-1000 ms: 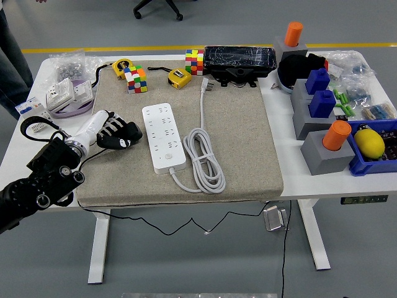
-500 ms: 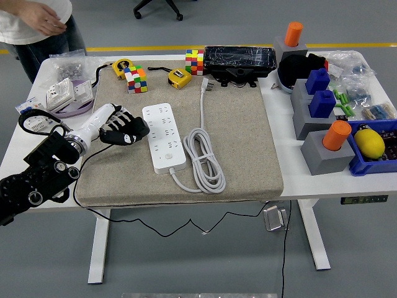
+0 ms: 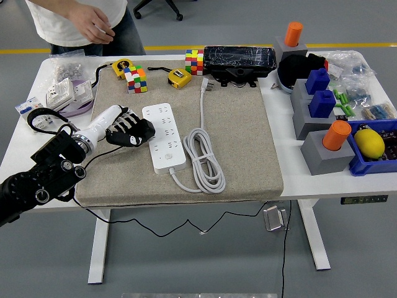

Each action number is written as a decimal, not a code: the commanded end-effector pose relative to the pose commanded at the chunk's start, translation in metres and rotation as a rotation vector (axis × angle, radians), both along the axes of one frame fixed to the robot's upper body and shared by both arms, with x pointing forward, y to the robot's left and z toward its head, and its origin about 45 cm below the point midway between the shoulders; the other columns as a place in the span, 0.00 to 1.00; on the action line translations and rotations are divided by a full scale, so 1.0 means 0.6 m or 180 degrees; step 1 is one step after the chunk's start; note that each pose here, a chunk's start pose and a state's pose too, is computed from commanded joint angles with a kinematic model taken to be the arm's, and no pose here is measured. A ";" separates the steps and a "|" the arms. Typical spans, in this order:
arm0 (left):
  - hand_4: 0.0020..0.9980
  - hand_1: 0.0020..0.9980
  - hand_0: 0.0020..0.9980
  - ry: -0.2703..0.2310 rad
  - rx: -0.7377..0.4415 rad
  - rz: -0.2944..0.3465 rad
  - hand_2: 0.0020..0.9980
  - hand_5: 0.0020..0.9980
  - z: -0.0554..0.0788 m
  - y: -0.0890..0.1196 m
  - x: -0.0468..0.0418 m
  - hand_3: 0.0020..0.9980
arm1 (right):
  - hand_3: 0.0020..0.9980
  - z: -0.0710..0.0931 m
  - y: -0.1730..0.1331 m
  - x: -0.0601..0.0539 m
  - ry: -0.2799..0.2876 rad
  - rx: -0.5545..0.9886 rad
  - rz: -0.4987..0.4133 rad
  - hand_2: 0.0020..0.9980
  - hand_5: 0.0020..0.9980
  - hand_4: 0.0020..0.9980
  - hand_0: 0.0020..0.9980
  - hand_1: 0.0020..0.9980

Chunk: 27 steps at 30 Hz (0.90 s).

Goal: Put the plug near the board,insert it into the board,press the button,pull the plug out

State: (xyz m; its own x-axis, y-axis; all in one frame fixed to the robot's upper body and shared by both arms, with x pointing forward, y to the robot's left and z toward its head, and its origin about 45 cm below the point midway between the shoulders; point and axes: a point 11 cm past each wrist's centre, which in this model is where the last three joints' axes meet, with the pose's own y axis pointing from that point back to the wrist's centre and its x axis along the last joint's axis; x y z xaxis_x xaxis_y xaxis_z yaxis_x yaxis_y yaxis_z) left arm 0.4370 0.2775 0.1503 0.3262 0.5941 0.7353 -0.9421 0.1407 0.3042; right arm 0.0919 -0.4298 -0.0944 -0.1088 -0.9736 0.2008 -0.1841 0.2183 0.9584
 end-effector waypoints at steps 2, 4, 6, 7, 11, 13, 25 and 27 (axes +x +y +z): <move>0.58 0.41 0.43 0.0013 0.0007 0.0000 0.49 0.00 0.001 0.000 0.001 0.53 | 0.57 0.000 0.000 0.000 0.0000 -0.0002 0.0000 0.69 0.45 0.92 0.61 0.68; 0.58 0.41 0.43 0.0022 0.0006 -0.0013 0.49 0.00 0.001 -0.001 0.001 0.53 | 0.57 0.000 0.000 0.001 -0.0005 0.0000 -0.0003 0.69 0.45 0.92 0.61 0.68; 0.58 0.41 0.43 0.0024 0.0003 -0.0035 0.49 0.00 0.002 -0.004 0.001 0.54 | 0.57 0.000 0.000 0.002 -0.0008 0.0002 -0.0005 0.69 0.44 0.92 0.61 0.68; 0.58 0.41 0.43 0.0026 0.0002 -0.0048 0.49 0.00 0.003 -0.005 0.001 0.54 | 0.57 0.000 0.001 0.002 -0.0011 0.0003 -0.0005 0.69 0.44 0.92 0.61 0.68; 0.58 0.41 0.43 0.0035 -0.0005 -0.0084 0.49 0.00 0.003 -0.009 0.000 0.54 | 0.57 0.001 0.001 0.006 -0.0026 0.0005 -0.0008 0.69 0.44 0.92 0.61 0.68; 0.57 0.42 0.43 0.0035 0.0001 -0.0096 0.49 0.00 0.004 -0.010 0.000 0.53 | 0.57 0.001 0.001 0.006 -0.0026 0.0003 -0.0008 0.69 0.45 0.92 0.61 0.68; 0.57 0.42 0.44 0.0061 0.0112 -0.0029 0.49 0.00 0.003 0.006 0.002 0.53 | 0.57 0.001 0.001 0.005 -0.0019 0.0002 -0.0001 0.69 0.45 0.92 0.61 0.68; 0.57 0.42 0.44 0.0066 0.0114 -0.0039 0.49 0.00 0.003 0.006 0.002 0.53 | 0.57 0.001 0.001 0.005 -0.0018 0.0002 -0.0004 0.69 0.45 0.92 0.61 0.68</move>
State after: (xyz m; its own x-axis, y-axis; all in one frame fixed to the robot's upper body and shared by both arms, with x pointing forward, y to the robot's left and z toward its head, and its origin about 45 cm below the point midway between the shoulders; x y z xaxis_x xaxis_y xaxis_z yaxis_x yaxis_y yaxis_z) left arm 0.4380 0.2810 0.1520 0.3488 0.5634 0.7489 -0.9338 0.1410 0.3288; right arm 0.0947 -0.4294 -0.0940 -0.1113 -0.9735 0.1997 -0.1892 0.2181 0.9574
